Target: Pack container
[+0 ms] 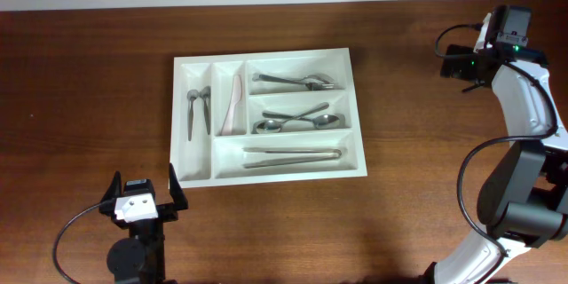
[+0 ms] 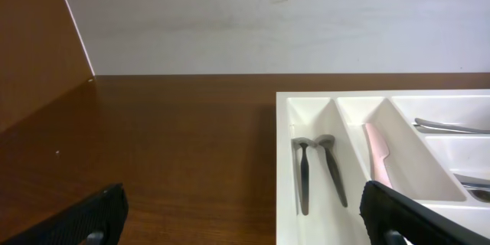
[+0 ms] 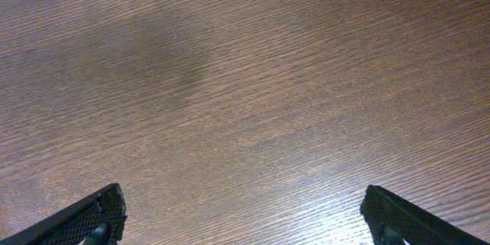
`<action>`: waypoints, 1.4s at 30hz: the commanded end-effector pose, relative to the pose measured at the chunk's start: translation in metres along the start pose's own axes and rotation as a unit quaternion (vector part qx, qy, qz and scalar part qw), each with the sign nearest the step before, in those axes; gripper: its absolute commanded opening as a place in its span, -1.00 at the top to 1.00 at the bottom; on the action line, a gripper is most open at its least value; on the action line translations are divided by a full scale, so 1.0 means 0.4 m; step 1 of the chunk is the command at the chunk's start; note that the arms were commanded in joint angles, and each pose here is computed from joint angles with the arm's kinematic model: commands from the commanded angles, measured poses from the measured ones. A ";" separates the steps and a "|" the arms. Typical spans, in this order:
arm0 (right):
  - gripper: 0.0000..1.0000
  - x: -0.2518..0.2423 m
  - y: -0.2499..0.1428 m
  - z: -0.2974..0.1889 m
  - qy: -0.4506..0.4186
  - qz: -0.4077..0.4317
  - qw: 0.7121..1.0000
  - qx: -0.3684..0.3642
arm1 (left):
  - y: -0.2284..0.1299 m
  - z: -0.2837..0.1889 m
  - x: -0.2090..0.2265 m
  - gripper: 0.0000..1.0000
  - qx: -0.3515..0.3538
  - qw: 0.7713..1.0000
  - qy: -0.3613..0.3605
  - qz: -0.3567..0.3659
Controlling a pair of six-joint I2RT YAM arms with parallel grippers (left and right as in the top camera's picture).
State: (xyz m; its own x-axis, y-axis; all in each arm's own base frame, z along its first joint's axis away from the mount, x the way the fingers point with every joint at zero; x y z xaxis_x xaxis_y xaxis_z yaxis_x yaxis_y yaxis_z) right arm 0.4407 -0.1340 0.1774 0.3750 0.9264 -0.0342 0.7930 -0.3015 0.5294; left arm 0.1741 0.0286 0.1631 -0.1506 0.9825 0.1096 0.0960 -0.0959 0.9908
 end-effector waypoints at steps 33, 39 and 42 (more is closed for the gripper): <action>-0.98 -0.002 0.012 -0.005 -0.005 0.001 1.000 -0.007 | -0.002 0.000 -0.003 -0.99 -0.002 1.000 -0.007 -0.005; -0.98 -0.012 0.014 -0.009 -0.008 0.004 1.000 -0.008 | -0.002 0.000 -0.003 -0.99 -0.002 1.000 -0.007 -0.005; -0.98 -0.007 0.030 -0.057 -0.005 0.003 1.000 -0.028 | -0.002 0.000 -0.003 -0.99 -0.002 1.000 -0.007 -0.005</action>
State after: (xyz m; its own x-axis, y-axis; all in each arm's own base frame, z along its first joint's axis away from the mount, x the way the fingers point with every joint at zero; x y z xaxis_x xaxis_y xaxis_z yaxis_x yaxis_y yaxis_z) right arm 0.4402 -0.1340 0.1773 0.3756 0.9262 -0.0343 0.7941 -0.3025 0.5272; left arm 0.1741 0.0286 0.1631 -0.1506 0.9825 0.1100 0.0960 -0.0962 0.9907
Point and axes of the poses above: each gripper's point midway between its finger pads, its own z axis out along the fingers, its own x axis along the line the jaws close on, y = z × x, the point moved 7 cm from there along -z, back along the fingers, and after that the axes turned 3 degrees about z, right-handed, at the moved point
